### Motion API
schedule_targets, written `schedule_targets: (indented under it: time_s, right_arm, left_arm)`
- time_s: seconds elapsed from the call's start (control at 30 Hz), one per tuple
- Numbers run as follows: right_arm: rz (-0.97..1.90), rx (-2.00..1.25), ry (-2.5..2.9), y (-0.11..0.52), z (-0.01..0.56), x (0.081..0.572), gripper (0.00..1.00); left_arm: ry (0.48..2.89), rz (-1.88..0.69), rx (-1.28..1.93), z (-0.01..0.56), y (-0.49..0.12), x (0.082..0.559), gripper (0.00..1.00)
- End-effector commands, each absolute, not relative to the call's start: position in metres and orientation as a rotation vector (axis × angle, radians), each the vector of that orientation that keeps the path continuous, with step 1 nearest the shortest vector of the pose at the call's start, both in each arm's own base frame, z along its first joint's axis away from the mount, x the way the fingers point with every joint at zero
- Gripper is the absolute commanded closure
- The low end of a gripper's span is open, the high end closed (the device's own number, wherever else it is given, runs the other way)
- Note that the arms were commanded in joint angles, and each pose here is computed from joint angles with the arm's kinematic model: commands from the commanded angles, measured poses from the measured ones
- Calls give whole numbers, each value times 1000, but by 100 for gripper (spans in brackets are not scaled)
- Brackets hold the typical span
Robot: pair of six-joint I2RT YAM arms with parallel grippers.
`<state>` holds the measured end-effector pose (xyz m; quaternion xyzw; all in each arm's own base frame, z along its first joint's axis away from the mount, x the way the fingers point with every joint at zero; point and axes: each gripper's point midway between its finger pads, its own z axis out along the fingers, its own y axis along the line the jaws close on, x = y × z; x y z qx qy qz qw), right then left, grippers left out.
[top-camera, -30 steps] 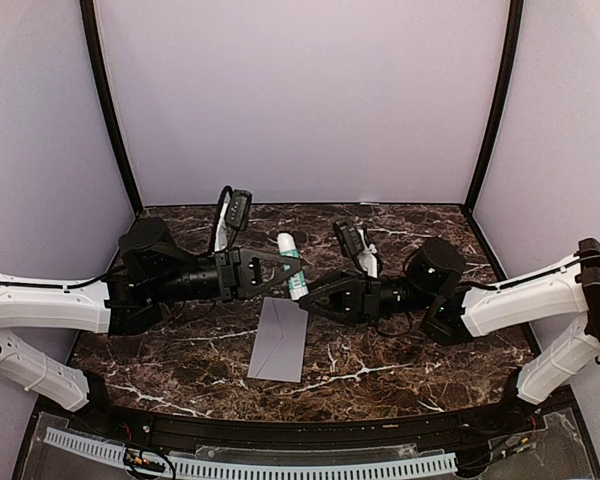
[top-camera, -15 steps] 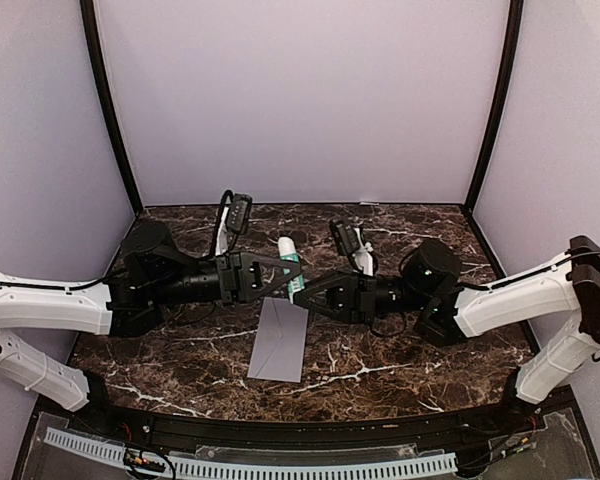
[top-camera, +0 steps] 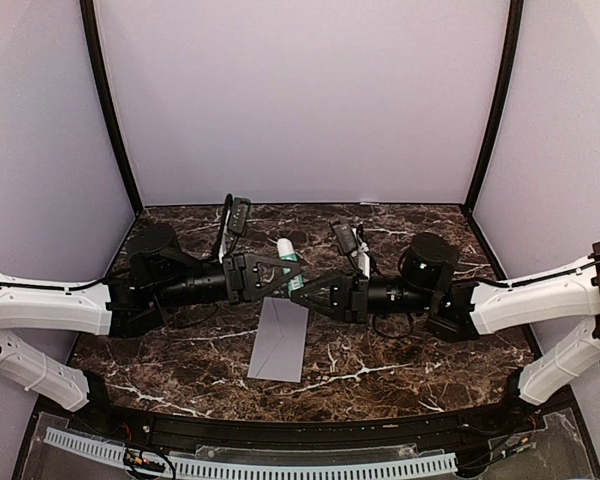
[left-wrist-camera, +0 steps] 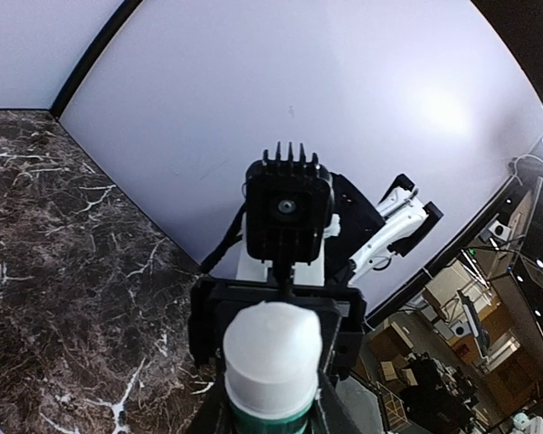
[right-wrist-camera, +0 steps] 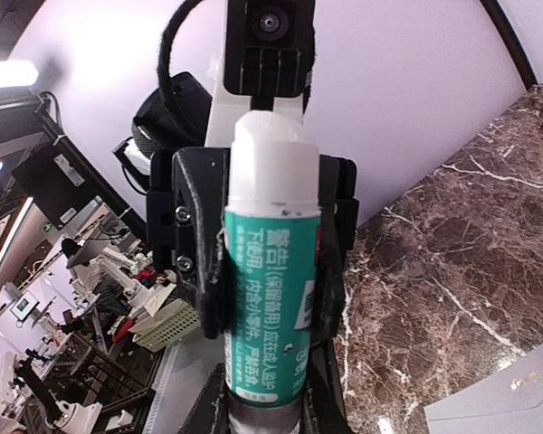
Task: Place the letter into the envelope and seal it
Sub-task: Screw the solid glue.
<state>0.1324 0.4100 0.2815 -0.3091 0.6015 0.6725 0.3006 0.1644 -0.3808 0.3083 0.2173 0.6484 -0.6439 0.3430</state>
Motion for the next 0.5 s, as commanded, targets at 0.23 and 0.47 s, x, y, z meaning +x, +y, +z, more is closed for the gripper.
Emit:
schedule_targets:
  time_s: [0.23,0.47]
  right_arm:
    - [1183,-608,1865,424,263,202,100]
    - [949,-567,1932,438,257,218,100]
  left_arm:
    - [1812,-1555,422,284,-373,183,100]
    - [1861,-1536,356,272,-373,191,100]
